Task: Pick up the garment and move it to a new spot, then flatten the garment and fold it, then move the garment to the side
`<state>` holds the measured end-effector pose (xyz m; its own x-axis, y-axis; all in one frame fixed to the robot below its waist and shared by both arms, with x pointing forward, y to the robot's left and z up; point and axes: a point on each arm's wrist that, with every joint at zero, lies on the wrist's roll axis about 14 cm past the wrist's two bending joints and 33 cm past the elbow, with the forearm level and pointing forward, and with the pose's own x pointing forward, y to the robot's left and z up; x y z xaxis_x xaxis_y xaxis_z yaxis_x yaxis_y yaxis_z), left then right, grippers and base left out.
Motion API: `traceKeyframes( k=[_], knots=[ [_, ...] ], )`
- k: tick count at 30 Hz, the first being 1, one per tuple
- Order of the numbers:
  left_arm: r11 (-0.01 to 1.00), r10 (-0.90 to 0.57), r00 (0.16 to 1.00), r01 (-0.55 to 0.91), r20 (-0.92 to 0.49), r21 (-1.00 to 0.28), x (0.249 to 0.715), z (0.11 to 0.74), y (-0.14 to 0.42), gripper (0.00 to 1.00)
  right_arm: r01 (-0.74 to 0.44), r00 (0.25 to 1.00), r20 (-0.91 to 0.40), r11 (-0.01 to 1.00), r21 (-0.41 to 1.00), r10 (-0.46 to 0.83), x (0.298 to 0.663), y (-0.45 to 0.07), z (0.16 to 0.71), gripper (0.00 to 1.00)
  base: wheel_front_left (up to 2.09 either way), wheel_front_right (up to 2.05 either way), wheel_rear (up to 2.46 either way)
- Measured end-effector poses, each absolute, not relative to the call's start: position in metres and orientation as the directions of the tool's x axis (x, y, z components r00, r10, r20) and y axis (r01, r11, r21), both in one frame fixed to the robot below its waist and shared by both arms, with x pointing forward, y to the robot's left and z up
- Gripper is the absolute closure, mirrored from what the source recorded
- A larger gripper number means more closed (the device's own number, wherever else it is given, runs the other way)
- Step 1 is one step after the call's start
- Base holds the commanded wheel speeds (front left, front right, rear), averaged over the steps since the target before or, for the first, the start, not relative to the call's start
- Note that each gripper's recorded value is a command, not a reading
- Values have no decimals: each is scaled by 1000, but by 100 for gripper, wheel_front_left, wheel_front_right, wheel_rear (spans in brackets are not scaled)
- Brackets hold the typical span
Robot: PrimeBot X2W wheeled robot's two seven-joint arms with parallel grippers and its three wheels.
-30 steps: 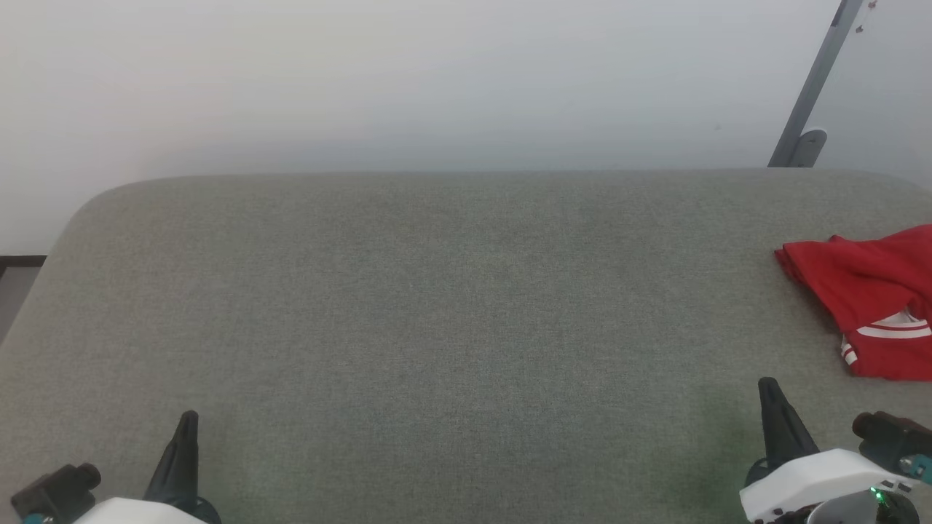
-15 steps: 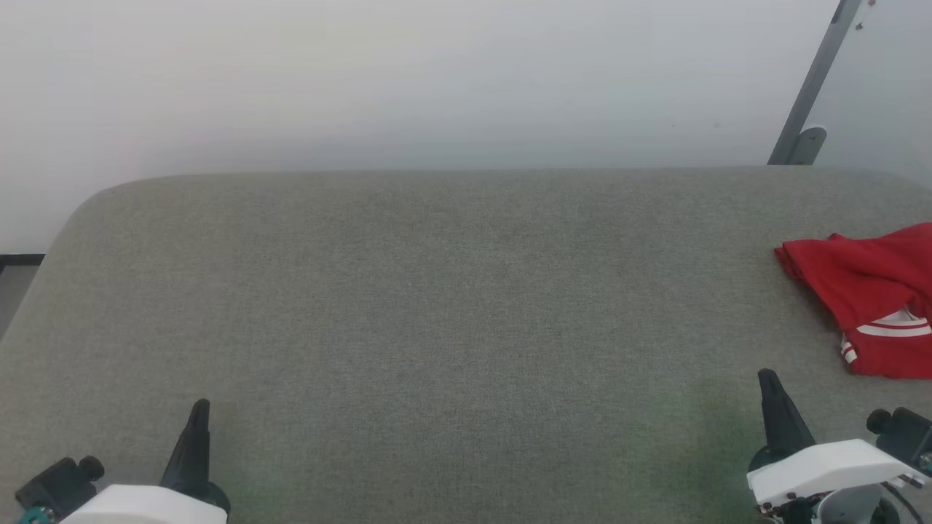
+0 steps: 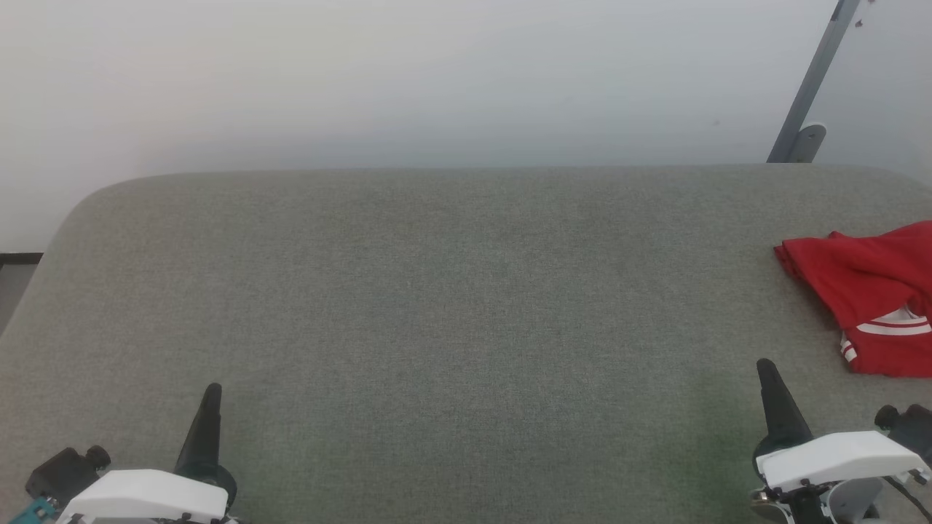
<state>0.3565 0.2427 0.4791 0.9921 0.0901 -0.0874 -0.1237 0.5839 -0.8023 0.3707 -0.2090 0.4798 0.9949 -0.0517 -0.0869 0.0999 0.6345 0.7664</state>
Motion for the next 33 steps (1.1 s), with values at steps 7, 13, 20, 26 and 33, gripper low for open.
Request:
traceKeyframes(
  k=[7,13,20,26,33],
  knots=[
    [521,82,993,-120,-90,-845,359,479,238,100,95,995,-82,568,818,-48,373,-208,482,100,0,0,0],
    [468,75,994,-110,-85,-877,363,482,234,100,92,996,-80,512,854,-44,374,-208,484,100,0,0,0],
    [414,66,995,-101,-81,-905,366,484,230,100,83,997,-72,446,891,-41,377,-207,487,100,0,0,0],
    [357,58,996,-91,-75,-930,369,486,226,100,79,997,-71,392,917,-34,377,-206,488,100,0,0,0],
    [306,51,996,-84,-72,-948,371,487,222,100,70,998,-64,338,939,-31,379,-205,490,100,0,0,0]
  ],
)
